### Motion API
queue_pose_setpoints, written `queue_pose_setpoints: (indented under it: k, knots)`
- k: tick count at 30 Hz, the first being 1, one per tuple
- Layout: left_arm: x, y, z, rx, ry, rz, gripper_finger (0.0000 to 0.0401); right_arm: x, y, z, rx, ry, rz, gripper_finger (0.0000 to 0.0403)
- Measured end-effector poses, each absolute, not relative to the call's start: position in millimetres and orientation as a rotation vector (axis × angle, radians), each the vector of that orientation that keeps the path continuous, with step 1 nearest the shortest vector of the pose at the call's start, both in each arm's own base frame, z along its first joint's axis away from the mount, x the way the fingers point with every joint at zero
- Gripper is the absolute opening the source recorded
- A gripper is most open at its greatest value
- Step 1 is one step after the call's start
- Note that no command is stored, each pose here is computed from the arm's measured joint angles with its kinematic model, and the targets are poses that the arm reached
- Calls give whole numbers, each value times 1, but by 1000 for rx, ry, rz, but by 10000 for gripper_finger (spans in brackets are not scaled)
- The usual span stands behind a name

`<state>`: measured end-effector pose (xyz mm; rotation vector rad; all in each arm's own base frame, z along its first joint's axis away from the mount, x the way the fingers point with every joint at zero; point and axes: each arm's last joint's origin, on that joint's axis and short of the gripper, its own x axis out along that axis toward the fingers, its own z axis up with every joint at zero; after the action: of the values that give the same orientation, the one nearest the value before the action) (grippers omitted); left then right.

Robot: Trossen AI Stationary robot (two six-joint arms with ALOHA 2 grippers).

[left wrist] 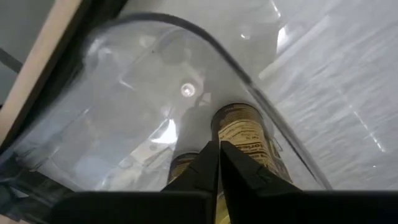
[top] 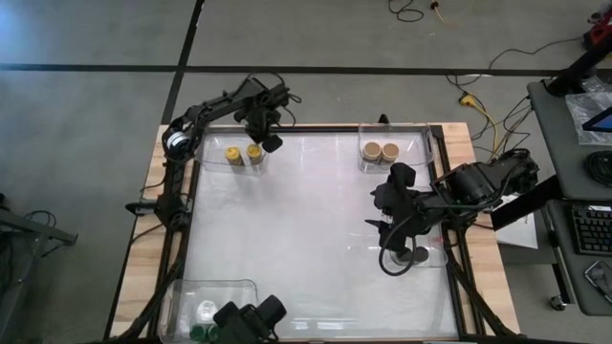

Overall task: Sort spices by type
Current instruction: Adjust the yellow seasoning bottle into the top left transparent bin, then return to Home Position

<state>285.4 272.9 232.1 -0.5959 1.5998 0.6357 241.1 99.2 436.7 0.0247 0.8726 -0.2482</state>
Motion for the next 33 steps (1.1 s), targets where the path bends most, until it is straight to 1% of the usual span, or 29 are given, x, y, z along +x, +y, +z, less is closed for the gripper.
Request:
queue_pose_setpoints:
  k: [7,16,24,26,29,33]
  knots:
    - [287,266,228,-583,1627,605,1,241,99,437,19,876,-247,308]
    - [282,261,237,-574,1650,583,1,237,97,434,13,918,-268,293]
    - [277,257,254,-557,1611,596,1,237,97,434,4,918,-263,305]
    - [274,255,263,-548,1581,608,1,237,97,434,3,918,-263,309]
    - [273,247,285,-506,1477,625,1,237,97,434,-7,920,-258,315]
    - [283,224,310,-470,1328,577,1,237,97,434,-37,919,-252,319]
